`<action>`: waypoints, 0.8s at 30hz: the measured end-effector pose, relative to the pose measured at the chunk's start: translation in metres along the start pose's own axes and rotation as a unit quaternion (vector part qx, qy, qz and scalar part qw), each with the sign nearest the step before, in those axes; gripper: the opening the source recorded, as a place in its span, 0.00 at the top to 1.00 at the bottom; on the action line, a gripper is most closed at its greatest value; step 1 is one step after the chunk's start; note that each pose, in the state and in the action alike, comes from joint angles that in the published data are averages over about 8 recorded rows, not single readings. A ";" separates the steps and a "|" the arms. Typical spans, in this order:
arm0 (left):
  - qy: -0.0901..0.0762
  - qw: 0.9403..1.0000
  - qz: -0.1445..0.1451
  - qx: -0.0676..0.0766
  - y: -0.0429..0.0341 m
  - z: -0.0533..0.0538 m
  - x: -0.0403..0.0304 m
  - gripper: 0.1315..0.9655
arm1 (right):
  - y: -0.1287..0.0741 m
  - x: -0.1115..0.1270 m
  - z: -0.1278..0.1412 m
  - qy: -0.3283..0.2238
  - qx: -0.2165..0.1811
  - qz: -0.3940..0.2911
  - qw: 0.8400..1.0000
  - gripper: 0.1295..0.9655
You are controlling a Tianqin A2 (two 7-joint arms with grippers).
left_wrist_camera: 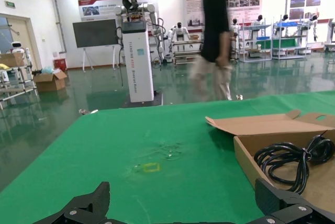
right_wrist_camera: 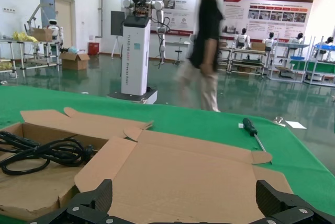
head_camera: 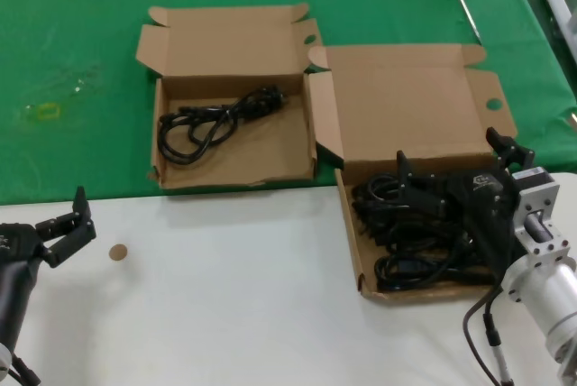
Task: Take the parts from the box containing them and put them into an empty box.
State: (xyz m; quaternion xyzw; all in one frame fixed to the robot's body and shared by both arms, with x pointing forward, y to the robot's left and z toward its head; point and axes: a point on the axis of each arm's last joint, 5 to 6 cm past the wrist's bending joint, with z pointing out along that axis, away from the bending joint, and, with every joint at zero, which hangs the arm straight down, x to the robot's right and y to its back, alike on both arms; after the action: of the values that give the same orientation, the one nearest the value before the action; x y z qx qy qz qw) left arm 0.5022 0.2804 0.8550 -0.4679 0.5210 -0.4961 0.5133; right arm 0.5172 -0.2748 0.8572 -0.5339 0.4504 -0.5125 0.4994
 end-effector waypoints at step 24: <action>0.000 1.000 0.000 0.000 0.0000 0.000 0.0000 0.00 | 0.000 0.000 0.000 0.000 0.000 0.000 1.000 0.00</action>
State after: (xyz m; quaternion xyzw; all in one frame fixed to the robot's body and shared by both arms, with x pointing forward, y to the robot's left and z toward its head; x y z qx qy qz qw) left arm 0.5022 0.2804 0.8550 -0.4679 0.5210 -0.4961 0.5133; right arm 0.5172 -0.2748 0.8572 -0.5339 0.4504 -0.5125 0.4994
